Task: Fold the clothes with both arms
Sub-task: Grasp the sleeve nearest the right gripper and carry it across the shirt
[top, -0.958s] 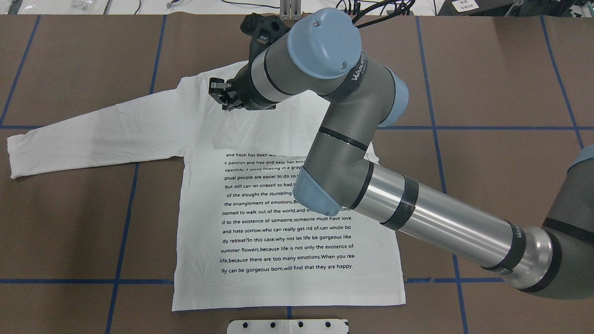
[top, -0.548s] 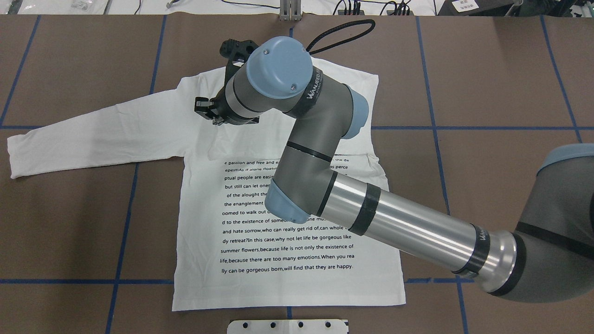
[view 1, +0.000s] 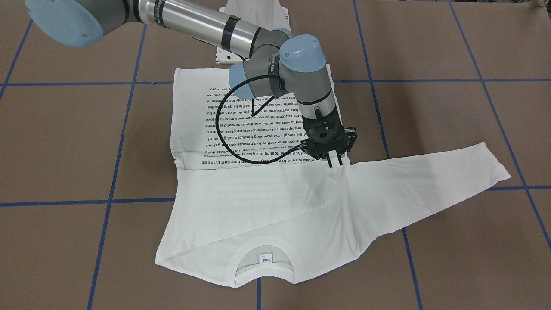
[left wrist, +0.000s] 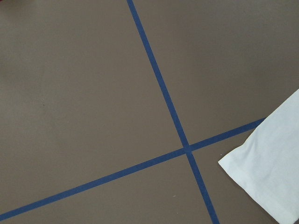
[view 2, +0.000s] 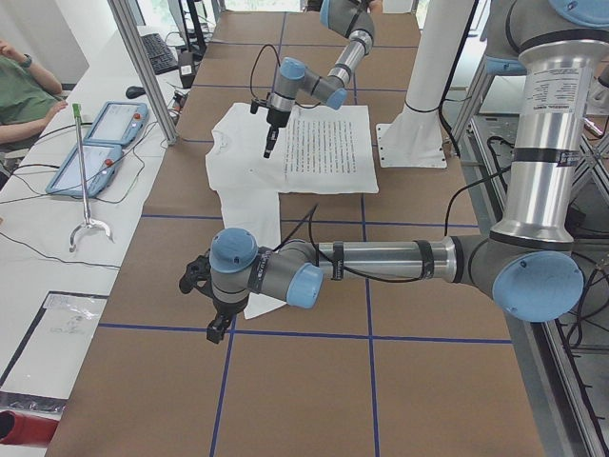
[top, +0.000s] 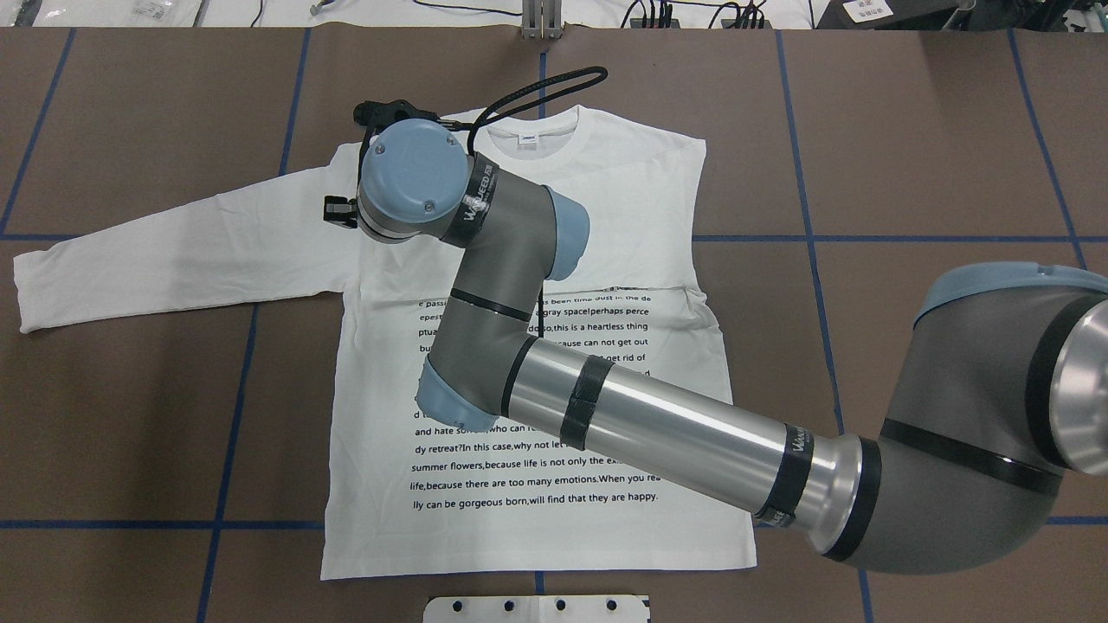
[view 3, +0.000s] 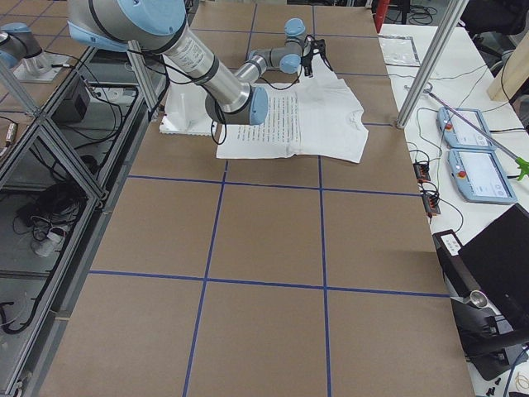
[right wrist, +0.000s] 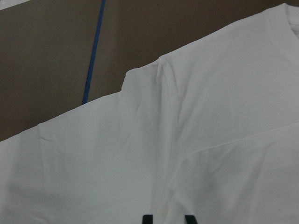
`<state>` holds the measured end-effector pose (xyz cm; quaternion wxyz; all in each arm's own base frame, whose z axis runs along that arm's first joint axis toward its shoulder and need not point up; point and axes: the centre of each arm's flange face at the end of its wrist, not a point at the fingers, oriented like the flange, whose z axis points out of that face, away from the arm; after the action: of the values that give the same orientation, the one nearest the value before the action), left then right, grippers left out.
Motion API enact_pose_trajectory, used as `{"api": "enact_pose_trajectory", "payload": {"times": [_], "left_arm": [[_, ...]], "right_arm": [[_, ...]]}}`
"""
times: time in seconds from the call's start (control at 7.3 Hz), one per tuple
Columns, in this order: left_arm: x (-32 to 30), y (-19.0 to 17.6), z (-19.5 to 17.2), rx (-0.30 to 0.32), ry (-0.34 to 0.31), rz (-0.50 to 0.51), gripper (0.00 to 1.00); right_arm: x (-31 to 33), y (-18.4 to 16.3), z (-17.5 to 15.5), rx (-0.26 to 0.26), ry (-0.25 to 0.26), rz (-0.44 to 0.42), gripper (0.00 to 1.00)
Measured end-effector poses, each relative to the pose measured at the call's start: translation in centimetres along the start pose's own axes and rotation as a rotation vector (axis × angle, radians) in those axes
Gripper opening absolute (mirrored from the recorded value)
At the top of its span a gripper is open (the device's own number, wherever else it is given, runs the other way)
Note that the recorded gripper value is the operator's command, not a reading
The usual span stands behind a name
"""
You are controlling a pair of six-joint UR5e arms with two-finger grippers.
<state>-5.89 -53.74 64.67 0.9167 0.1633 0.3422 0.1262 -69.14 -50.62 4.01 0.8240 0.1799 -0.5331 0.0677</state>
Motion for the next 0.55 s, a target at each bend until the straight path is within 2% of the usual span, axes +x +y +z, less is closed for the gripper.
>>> {"api": "enact_pose_trajectory", "payload": {"times": [0.27, 0.55], "left_arm": [[-0.2, -0.4, 0.2, -0.003, 0.0, -0.007, 1.0], [-1.1, -0.6, 1.6, 0.018, 0.001, -0.086, 1.0]], "right_arm": [[-1.7, 0.2, -0.3, 0.039, -0.022, -0.008, 1.0], [-1.9, 0.2, -0.6, 0.033, -0.016, 0.0, 1.0]]}}
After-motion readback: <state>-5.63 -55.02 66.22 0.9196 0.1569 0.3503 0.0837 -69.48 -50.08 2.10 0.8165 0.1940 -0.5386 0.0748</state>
